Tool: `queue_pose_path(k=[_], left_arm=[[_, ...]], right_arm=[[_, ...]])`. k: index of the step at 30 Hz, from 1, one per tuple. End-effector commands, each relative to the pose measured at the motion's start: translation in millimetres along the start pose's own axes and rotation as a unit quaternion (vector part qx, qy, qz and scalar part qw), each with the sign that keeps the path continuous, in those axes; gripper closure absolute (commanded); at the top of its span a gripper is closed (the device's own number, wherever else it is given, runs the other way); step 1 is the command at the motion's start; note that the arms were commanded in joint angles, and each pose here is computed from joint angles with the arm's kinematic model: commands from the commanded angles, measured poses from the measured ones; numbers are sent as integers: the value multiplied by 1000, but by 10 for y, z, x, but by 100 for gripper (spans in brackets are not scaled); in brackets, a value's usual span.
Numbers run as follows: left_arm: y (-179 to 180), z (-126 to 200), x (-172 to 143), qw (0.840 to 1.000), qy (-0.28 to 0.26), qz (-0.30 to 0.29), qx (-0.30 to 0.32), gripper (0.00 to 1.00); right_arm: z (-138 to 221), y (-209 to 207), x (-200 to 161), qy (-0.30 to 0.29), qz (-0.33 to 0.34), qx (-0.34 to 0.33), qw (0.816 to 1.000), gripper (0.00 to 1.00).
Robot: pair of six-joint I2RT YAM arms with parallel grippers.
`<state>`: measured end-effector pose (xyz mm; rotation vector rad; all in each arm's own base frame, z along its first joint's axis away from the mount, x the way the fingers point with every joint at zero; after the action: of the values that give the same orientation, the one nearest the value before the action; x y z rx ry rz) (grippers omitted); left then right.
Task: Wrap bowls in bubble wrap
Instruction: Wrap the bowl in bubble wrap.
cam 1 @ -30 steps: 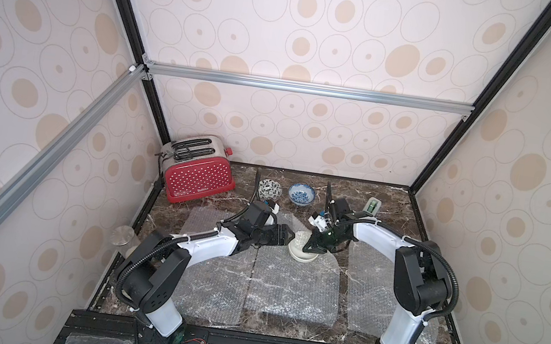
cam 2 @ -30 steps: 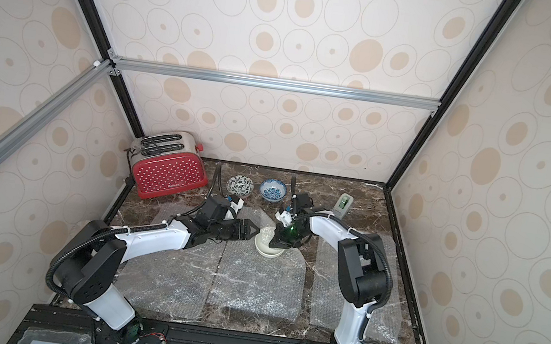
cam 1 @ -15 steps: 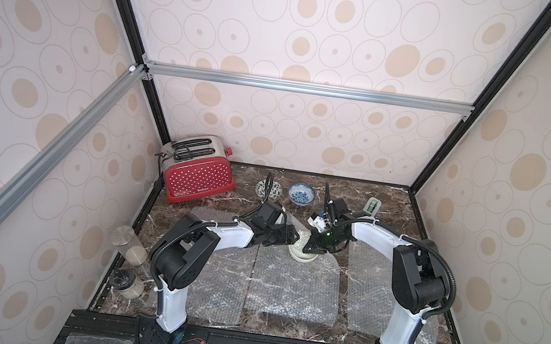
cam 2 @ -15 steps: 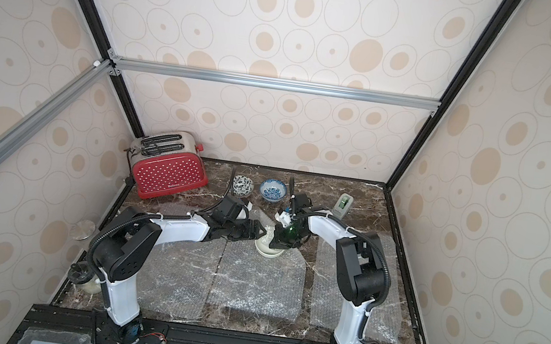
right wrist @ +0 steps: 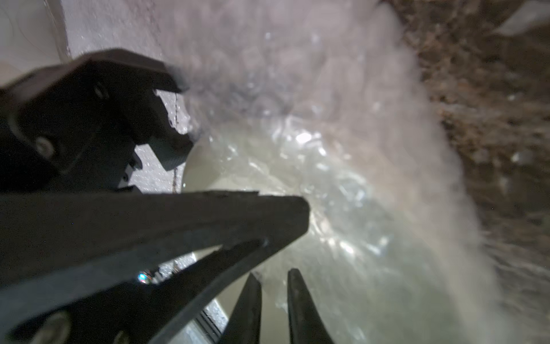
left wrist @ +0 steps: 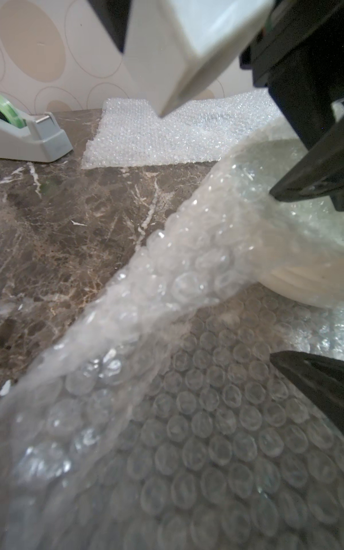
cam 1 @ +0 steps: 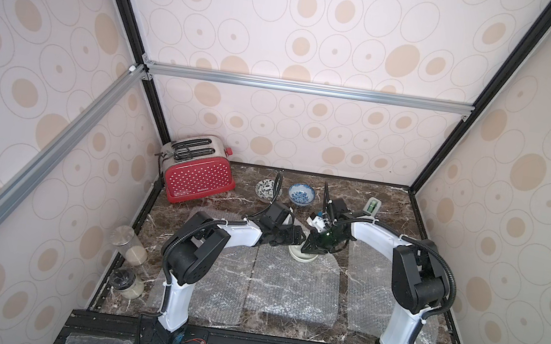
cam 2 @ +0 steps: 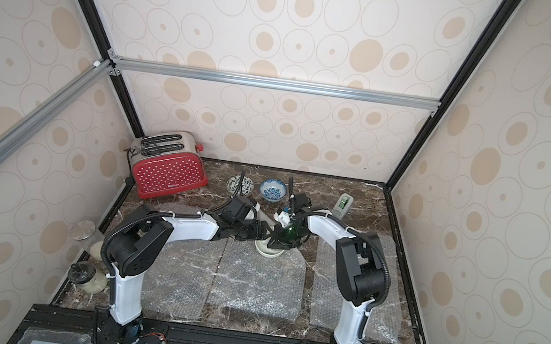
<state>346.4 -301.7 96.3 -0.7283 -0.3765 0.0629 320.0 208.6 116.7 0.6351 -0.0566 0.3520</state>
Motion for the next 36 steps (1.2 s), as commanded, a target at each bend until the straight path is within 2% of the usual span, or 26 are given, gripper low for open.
queue_pose_path(k=[1,5,6,7,12,15,20,24,36], left_arm=[[34,-8,-62,1000,6,-5,9,22],[65,41,-110,1000,8,-4,11,22],[100,61,-78,1000,-10,-5,27,22],[319,96,-218,996,20,-20,90,35],[313,152,-230,996,16,-23,88,35],[287,181,-214,996,12,-25,86,35],[240,188,-183,996,10,-27,80,35],[246,206,-190,996,8,-28,81,35],[225,191,-186,997,10,-27,76,35]], right_arm=[[189,159,11,-10,25,-1,1000,73],[356,235,14,-18,37,-13,999,71],[410,259,16,-19,40,-14,999,70],[473,285,29,-25,43,-13,999,70],[820,144,168,-78,22,-30,996,70],[896,26,274,-86,38,-92,991,69],[669,-115,465,-58,71,-100,991,64],[481,-142,502,-39,83,-78,993,64],[146,-255,414,20,116,-162,980,64]])
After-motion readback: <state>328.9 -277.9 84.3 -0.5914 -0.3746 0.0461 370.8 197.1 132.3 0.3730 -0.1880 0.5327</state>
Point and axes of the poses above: each gripper's point midway between its finger pads, its own z axis back along the fingers, its own y axis along the line the jaws close on, x = y × z, the point moved 6 cm from there along z, back along the fingers, and after that the axes turned 7 degrees about z, right-handed, at the moved point
